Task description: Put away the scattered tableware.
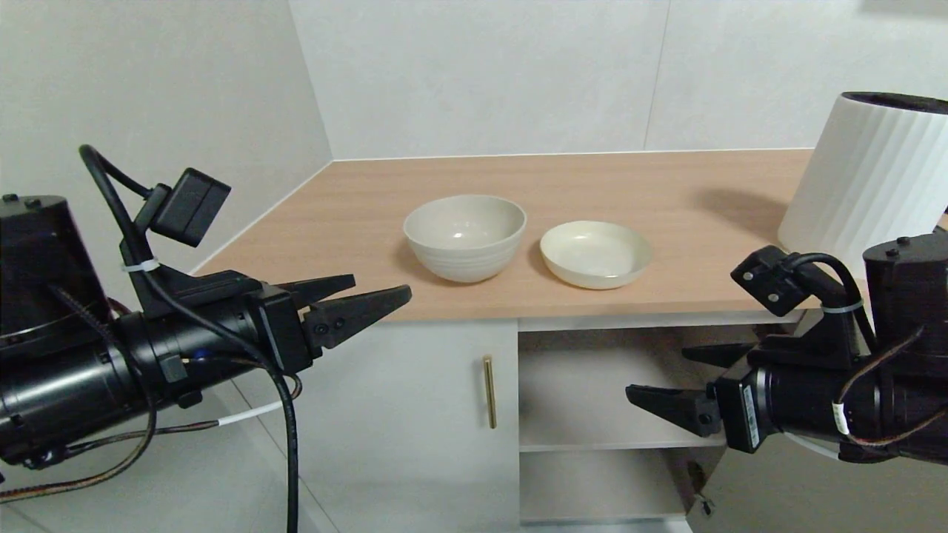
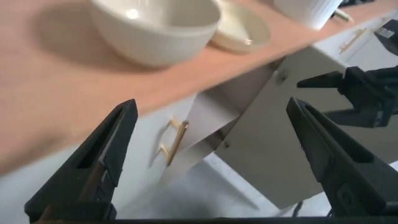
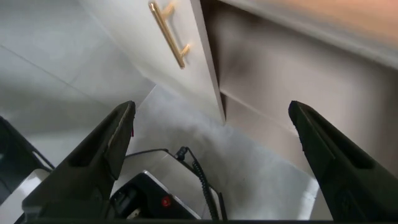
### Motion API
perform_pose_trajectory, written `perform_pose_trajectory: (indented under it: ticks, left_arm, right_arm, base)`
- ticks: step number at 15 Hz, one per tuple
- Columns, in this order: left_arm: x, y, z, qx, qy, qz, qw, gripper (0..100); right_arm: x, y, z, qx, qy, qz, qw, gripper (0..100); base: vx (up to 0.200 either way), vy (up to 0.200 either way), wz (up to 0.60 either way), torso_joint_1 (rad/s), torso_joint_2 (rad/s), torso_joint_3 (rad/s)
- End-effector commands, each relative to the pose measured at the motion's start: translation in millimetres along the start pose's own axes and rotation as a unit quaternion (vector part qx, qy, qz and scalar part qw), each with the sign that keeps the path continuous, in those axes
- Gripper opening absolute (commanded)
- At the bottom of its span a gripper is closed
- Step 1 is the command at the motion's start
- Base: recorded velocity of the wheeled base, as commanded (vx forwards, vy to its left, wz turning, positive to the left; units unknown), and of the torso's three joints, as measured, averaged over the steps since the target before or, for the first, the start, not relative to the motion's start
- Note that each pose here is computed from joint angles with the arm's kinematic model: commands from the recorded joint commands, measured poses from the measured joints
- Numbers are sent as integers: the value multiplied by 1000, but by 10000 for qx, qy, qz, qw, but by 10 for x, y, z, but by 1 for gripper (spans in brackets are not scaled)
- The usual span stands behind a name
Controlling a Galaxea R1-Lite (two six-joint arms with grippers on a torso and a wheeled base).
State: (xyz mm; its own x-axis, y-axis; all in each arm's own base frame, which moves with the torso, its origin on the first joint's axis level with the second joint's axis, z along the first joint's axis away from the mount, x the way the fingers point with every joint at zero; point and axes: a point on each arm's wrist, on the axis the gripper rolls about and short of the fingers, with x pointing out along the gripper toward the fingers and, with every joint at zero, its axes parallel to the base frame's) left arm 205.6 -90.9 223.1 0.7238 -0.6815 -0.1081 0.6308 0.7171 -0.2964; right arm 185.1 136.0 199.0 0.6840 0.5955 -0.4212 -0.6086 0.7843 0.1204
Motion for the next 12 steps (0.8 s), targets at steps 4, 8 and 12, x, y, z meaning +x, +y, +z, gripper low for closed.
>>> perform_pose_trajectory:
  ticks: [4, 8, 12]
  left_arm:
    - [133, 131, -46, -20, -11, 138, 9999, 100]
    - [190, 274, -71, -93, 47, 350, 9993, 100]
    - [231, 303, -101, -137, 121, 401, 9990, 100]
  right_arm:
    - [44, -5, -21, 7, 80, -4, 10000, 100]
    - [52, -9, -17, 17, 57, -8, 10000, 100]
    - [74, -23, -23, 22, 8, -32, 10000, 100]
  base:
    - [0, 0, 0, 193, -478, -284]
    - [0, 0, 0, 207, -482, -277]
    - [0, 0, 0, 131, -297, -168]
